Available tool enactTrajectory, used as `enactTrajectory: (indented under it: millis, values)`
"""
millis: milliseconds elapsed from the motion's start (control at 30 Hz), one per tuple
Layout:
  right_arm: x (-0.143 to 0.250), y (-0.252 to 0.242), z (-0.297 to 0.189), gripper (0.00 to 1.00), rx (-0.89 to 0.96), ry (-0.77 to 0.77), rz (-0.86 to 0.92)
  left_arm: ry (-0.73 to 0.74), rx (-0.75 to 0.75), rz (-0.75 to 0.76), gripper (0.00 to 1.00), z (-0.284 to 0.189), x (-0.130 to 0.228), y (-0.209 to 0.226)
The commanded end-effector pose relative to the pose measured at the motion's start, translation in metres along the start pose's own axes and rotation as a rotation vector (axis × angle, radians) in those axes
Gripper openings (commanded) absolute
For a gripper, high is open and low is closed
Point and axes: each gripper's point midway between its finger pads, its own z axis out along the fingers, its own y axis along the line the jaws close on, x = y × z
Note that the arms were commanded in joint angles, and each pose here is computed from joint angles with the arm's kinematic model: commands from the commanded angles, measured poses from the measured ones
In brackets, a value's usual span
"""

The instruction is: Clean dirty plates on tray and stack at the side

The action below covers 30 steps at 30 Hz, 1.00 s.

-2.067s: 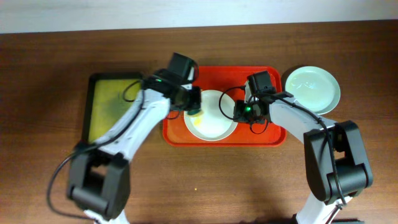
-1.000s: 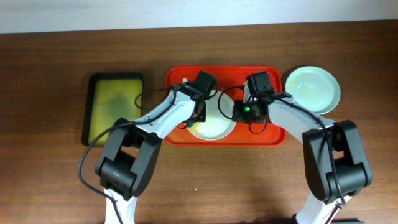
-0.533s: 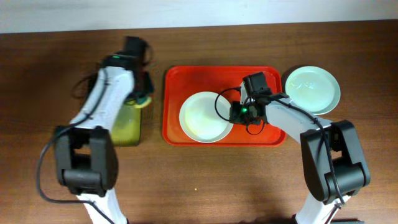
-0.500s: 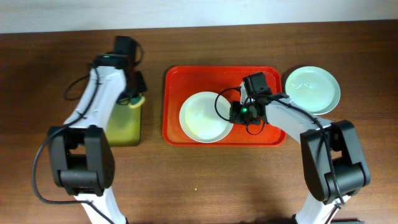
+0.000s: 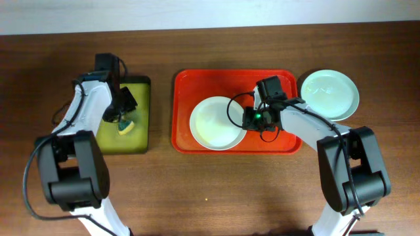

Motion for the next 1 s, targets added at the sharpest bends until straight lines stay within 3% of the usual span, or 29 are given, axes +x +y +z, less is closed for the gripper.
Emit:
enactTrajectory:
  millis: [0, 133, 300, 467, 567, 700, 767, 800, 833, 867, 900, 967]
  values:
    - [-0.001, -0.006, -0.008, 0.04, 0.055, 0.038, -0.054, -0.166, 0.084, -0.022, 0.99, -0.081, -0.026, -0.002]
    - [-0.032, 0.015, -0.056, 0.04, 0.198, -0.003, -0.132, -0.161, 0.081, -0.021, 0.99, -0.093, -0.019, 0.003]
    - [-0.076, 0.048, -0.154, 0.04, 0.826, -0.279, -0.466, -0.161, 0.081, -0.021, 1.00, -0.093, -0.019, 0.003]
    - [-0.072, 0.133, -0.195, 0.04, 1.222, -0.394, -1.028, -0.161, 0.081, -0.021, 0.99, -0.093, -0.019, 0.003]
    - [-0.068, 0.177, -0.215, 0.04, 1.369, -0.456, -1.181, -0.161, 0.081, -0.021, 1.00, -0.093, -0.019, 0.003]
    - [-0.061, 0.198, -0.236, 0.04, 1.573, -0.351, -1.345, -0.161, 0.081, -0.021, 0.99, -0.093, -0.019, 0.003]
    - [-0.062, 0.198, -0.236, 0.04, 1.539, -0.415, -1.277, -0.161, 0.081, -0.021, 0.99, -0.093, -0.019, 0.003]
    - [-0.066, 0.193, -0.223, 0.04, 1.405, -0.502, -1.188, -0.161, 0.081, -0.020, 0.99, -0.093, -0.019, 0.002]
    - [-0.063, 0.182, -0.192, 0.04, 1.214, -0.458, -1.190, -0.161, 0.081, -0.020, 1.00, -0.093, -0.019, 0.002]
    - [-0.045, 0.164, -0.144, 0.04, 0.944, -0.263, -1.260, -0.161, 0.081, -0.020, 0.99, -0.093, -0.019, 0.002]
    - [-0.036, 0.145, -0.115, 0.04, 0.734, -0.134, -1.219, -0.161, 0.081, -0.020, 0.99, -0.093, -0.019, 0.002]
    - [-0.076, 0.100, -0.142, 0.04, 0.695, -0.249, -0.797, -0.161, 0.081, -0.021, 1.00, -0.093, -0.019, 0.003]
